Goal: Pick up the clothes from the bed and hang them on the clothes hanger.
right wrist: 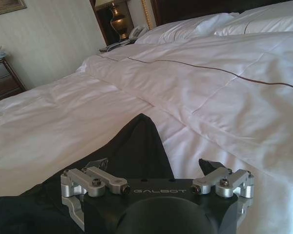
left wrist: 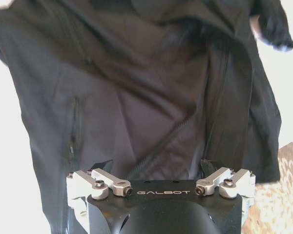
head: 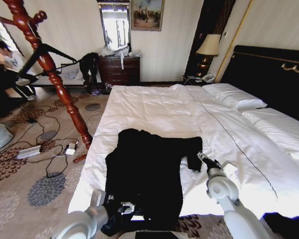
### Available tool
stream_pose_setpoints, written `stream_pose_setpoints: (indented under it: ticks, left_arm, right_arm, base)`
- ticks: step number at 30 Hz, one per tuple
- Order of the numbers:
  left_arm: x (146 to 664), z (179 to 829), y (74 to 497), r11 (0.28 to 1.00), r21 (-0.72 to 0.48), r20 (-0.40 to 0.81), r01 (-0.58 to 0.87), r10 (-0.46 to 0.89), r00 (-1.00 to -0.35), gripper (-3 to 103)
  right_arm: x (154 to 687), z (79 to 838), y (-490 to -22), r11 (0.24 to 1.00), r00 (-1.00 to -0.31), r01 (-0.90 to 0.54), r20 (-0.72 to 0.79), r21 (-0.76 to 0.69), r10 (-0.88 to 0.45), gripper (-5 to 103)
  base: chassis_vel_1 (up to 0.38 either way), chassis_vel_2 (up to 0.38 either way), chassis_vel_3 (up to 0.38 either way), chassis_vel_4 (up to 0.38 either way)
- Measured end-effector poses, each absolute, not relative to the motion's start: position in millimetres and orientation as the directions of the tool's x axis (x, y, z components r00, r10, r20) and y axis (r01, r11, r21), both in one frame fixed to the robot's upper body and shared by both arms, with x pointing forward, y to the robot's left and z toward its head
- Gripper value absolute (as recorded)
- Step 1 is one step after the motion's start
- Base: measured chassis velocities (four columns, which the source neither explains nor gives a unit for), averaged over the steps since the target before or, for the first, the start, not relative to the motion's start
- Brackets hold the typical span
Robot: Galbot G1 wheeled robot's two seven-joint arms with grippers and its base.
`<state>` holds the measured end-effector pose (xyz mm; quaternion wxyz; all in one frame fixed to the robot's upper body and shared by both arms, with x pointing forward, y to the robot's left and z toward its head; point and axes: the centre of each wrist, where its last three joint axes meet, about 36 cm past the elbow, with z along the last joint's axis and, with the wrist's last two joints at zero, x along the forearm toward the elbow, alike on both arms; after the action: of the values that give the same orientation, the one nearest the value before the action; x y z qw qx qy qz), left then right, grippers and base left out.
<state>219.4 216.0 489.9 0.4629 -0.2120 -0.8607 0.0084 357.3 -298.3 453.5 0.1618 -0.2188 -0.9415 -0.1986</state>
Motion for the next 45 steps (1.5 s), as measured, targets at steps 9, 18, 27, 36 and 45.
stream_pose_setpoints:
  ticks: [9,18,27,36,45]
  left_arm:
    - [213.5,493.7,205.0,0.777,-0.492,0.71,0.392,0.619,-0.335,100]
    - [238.5,505.4,207.4,0.72,-0.561,0.618,0.408,0.692,-0.372,100]
    - [326.4,523.4,264.5,0.885,-0.388,0.462,0.257,0.428,-0.777,100]
    - [420.0,484.3,318.1,0.921,-0.386,0.456,0.049,0.237,-0.858,100]
    - [516.5,472.4,330.4,0.872,-0.489,0.433,-0.021,0.221,-0.874,100]
  right_arm:
    - [350.5,451.2,-301.5,0.823,-0.841,0.492,0.401,0.284,0.363,100]
    - [349.6,452.0,-301.2,0.821,-0.838,0.496,0.404,0.283,0.367,100]
    - [362.2,443.2,-289.5,0.826,-0.842,0.479,0.42,0.298,0.337,100]
    - [379.8,437.3,-281.0,0.846,-0.857,0.438,0.425,0.304,0.291,100]
    - [386.1,432.9,-288.3,0.849,-0.852,0.443,0.429,0.287,0.299,100]
  base:
    - [0.0,0.0,0.0,0.0]
    - [0.0,0.0,0.0,0.0]
    - [0.0,0.0,0.0,0.0]
    - [0.0,0.0,0.0,0.0]
    - [0.0,0.0,0.0,0.0]
